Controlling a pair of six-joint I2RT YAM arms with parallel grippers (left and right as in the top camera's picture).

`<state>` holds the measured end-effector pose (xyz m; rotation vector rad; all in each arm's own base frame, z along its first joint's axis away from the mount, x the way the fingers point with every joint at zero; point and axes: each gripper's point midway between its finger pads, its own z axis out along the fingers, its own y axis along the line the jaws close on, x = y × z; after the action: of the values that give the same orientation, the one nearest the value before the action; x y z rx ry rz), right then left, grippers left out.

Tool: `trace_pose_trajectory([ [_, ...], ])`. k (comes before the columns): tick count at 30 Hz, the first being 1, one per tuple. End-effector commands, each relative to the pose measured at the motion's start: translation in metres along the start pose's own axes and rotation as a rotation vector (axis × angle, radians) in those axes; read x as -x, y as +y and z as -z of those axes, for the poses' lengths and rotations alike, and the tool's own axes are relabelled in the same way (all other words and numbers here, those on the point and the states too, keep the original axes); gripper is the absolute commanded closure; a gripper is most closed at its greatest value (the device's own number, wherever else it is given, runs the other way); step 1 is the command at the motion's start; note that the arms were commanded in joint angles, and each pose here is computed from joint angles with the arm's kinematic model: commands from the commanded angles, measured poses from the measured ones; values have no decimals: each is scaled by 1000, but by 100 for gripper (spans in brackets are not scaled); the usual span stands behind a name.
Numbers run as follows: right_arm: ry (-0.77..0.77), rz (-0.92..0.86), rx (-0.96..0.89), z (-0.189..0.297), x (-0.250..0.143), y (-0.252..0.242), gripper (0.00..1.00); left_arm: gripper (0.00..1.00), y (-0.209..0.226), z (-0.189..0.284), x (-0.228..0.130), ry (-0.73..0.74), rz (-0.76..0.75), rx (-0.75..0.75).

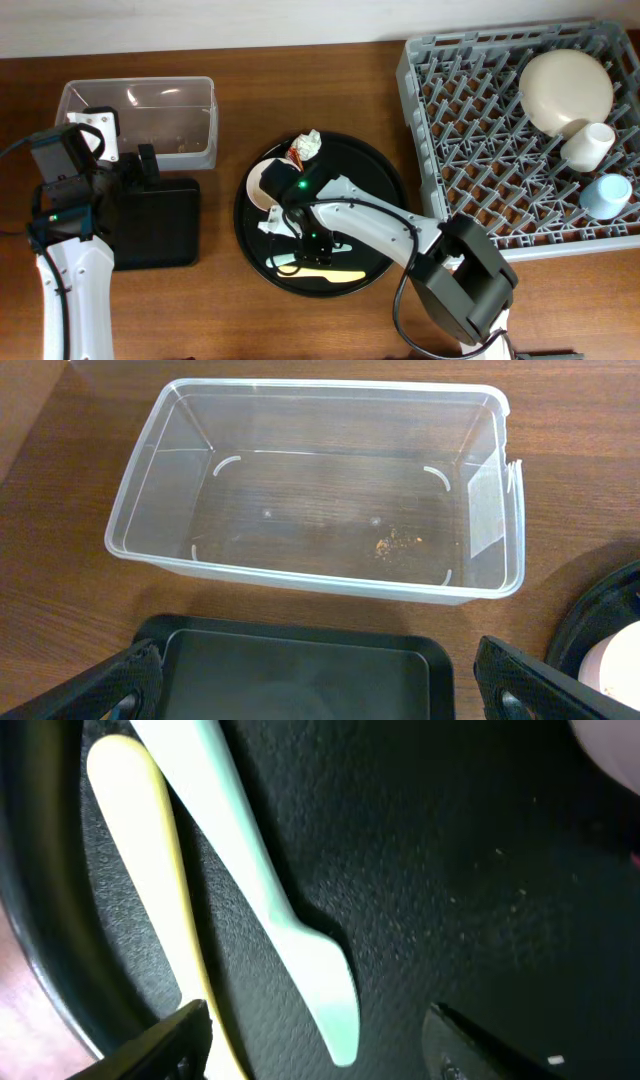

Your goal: Sort waste into correct bins and load items into the dishwasher rack

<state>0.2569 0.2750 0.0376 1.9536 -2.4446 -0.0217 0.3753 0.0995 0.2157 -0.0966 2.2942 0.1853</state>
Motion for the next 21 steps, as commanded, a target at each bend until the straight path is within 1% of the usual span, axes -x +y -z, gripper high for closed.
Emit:
trace_pose_trajectory([
  [1, -5, 59, 41, -6, -3, 9, 28, 1, 4, 4, 9, -20, 15, 13],
  [8, -37, 102, 14, -10, 4, 3, 29, 1, 4, 4, 9, -20, 15, 13],
  [18, -31, 101, 43, -21, -2, 11, 29, 1, 4, 4, 9, -20, 15, 13],
  [20, -33, 87, 41, -21, -1, 10, 22, 1, 4, 4, 9, -20, 15, 14],
  [21, -31, 83, 42, -21, -1, 11, 23, 1, 4, 4, 9, -20, 15, 14],
])
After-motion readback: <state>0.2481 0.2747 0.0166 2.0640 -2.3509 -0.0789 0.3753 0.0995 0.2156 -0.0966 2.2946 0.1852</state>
